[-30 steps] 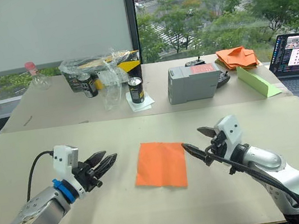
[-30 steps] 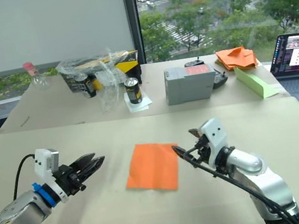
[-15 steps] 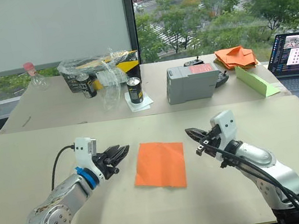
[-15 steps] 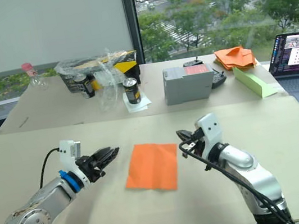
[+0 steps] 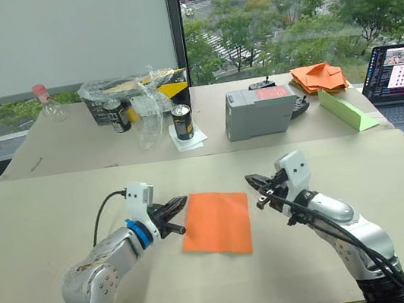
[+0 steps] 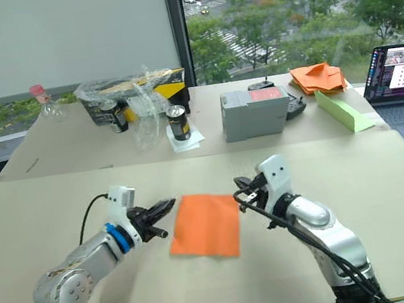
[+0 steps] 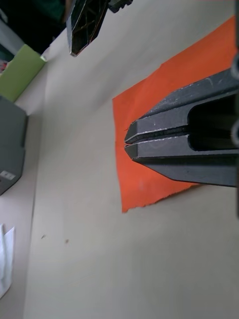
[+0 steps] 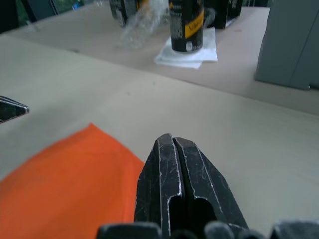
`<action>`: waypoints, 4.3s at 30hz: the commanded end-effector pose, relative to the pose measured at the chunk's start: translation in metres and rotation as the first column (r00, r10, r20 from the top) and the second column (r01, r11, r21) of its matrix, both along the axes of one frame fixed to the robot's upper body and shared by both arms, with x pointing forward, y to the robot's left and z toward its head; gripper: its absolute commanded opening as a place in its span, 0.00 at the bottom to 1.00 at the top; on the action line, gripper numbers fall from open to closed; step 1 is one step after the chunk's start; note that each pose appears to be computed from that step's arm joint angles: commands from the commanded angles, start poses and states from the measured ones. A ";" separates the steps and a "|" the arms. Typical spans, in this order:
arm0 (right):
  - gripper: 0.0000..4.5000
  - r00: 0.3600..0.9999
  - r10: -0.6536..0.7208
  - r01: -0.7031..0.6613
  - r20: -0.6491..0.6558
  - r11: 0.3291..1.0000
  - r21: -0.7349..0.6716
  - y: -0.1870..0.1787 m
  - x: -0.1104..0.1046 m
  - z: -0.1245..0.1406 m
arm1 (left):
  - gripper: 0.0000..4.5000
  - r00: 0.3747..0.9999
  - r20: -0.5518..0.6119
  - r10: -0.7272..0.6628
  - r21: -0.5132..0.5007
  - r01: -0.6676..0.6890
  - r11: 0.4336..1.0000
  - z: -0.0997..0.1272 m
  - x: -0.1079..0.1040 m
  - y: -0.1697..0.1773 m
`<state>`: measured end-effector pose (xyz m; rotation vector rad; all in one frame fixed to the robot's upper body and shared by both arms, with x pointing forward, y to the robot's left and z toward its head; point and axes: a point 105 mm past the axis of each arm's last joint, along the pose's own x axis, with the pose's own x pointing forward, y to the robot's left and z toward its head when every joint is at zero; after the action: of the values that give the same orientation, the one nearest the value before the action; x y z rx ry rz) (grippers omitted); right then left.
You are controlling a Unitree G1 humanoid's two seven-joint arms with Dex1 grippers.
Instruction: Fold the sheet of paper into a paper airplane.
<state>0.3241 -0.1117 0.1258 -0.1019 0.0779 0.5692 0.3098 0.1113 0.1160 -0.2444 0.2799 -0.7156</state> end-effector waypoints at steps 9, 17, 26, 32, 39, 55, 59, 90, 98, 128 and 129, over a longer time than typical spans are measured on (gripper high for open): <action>0.00 0.998 -0.062 0.059 -0.012 0.988 -0.140 -0.013 0.004 -0.010 | 0.00 0.997 -0.041 -0.068 0.082 0.071 0.994 -0.025 0.000 -0.011; 0.00 0.985 0.081 -0.115 -0.151 0.965 -0.236 -0.009 -0.027 -0.027 | 0.00 0.995 -0.067 -0.072 0.098 0.078 0.992 -0.034 -0.004 -0.008; 0.00 0.948 0.183 -0.255 -0.262 0.926 -0.277 0.000 -0.046 -0.038 | 0.00 0.995 -0.066 -0.077 0.098 0.084 0.992 -0.035 -0.003 -0.011; 0.00 0.929 0.227 -0.310 -0.293 0.909 -0.277 0.008 -0.049 -0.043 | 0.00 0.995 -0.061 -0.085 0.100 0.090 0.991 -0.034 -0.003 -0.013; 0.00 0.929 0.216 -0.295 -0.300 0.922 -0.249 0.009 -0.044 -0.042 | 0.00 0.995 -0.059 -0.080 0.098 0.086 0.991 -0.034 -0.003 -0.013; 0.00 0.924 0.270 -0.287 -0.271 0.957 -0.026 0.026 -0.033 -0.019 | 0.00 0.996 -0.054 -0.064 0.100 0.069 0.993 -0.034 -0.002 -0.012; 0.00 0.929 0.270 -0.275 -0.255 0.961 0.016 0.026 -0.030 -0.013 | 0.00 0.996 -0.054 -0.065 0.100 0.070 0.993 -0.034 -0.002 -0.012; 0.00 0.894 0.403 -0.399 -0.198 0.915 0.058 0.086 -0.017 -0.009 | 0.00 0.998 -0.053 -0.041 0.102 0.047 0.994 -0.035 -0.001 -0.007; 0.00 0.898 0.381 -0.400 -0.219 0.916 -0.043 0.091 -0.007 -0.022 | 0.00 0.998 -0.053 -0.022 0.102 0.027 0.994 -0.035 -0.002 -0.003; 0.00 0.899 0.348 -0.398 -0.265 0.903 -0.163 0.087 -0.007 -0.046 | 0.00 1.000 -0.017 0.012 -0.082 -0.014 0.997 0.014 -0.012 0.006; 0.00 0.900 0.346 -0.395 -0.264 0.904 -0.161 0.087 -0.007 -0.045 | 0.00 1.000 -0.025 0.004 -0.070 -0.005 0.998 0.009 -0.012 0.004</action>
<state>0.3177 -0.0238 0.0845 -0.2605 0.3367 0.9714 0.2970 0.1181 0.1264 -0.3466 0.2809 -0.7073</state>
